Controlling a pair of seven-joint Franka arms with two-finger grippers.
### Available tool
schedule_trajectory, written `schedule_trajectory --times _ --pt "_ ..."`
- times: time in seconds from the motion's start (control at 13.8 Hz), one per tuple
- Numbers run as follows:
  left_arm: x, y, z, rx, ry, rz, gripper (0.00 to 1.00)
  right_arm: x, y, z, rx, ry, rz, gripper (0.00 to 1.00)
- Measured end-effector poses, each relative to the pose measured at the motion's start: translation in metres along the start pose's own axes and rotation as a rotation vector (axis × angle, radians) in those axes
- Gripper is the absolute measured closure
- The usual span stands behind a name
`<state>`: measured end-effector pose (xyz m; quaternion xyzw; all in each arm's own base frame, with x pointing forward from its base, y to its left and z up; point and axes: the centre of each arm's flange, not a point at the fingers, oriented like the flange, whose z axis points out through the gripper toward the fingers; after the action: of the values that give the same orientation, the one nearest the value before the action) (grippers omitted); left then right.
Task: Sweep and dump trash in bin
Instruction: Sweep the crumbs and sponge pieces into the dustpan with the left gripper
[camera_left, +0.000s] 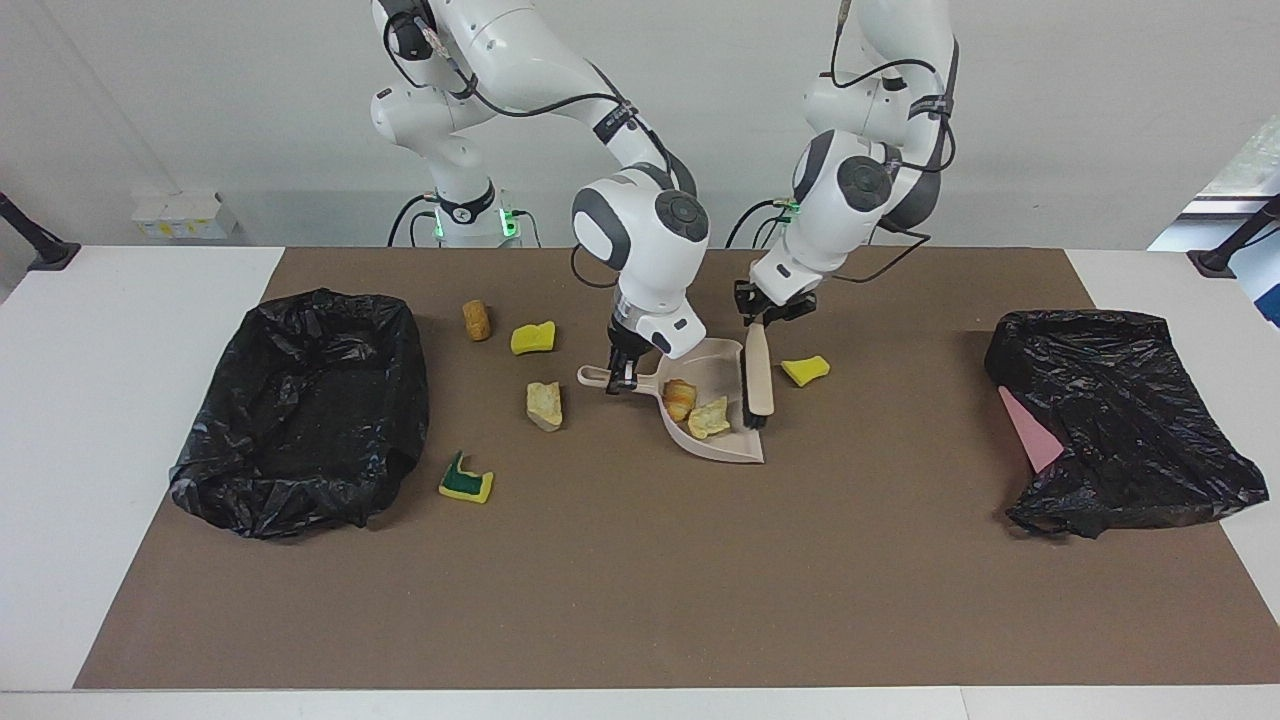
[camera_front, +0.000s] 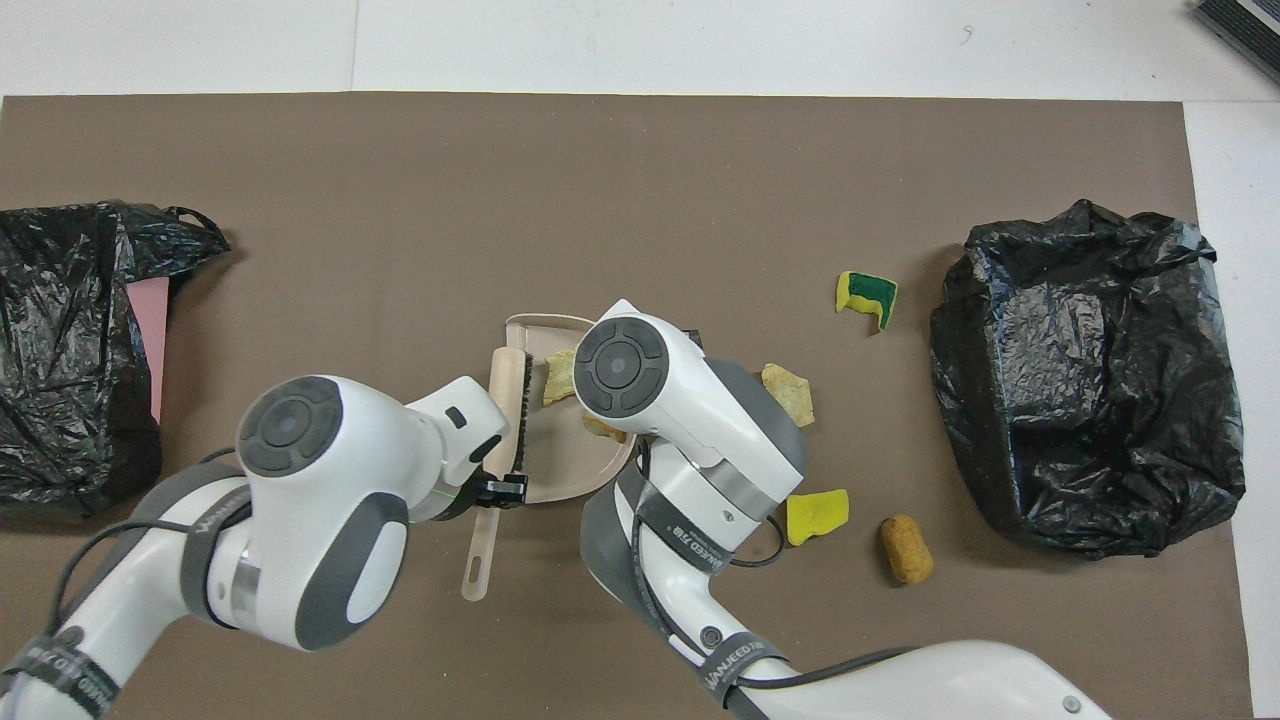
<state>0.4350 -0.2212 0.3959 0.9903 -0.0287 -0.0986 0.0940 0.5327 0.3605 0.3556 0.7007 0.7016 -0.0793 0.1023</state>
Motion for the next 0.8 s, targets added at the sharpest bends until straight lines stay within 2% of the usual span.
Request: schedule_trajectory --times 0.29,0.51,0.8 --pt "-0.012 -0.052 -0.036 0.124 -0.014 -0.197 0.75 0.0 0.0 0.0 0.0 0.0 -0.002 0.69" --pt "-0.012 -0.098 -0.036 0.131 -0.048 -0.356 0.75 0.0 0.0 0.001 0.001 -0.001 -0.006 0.69" --pt "-0.028 -0.12 -0.002 0.134 -0.046 -0.402 0.75 0.0 0.0 0.001 0.0 -0.001 -0.009 0.69"
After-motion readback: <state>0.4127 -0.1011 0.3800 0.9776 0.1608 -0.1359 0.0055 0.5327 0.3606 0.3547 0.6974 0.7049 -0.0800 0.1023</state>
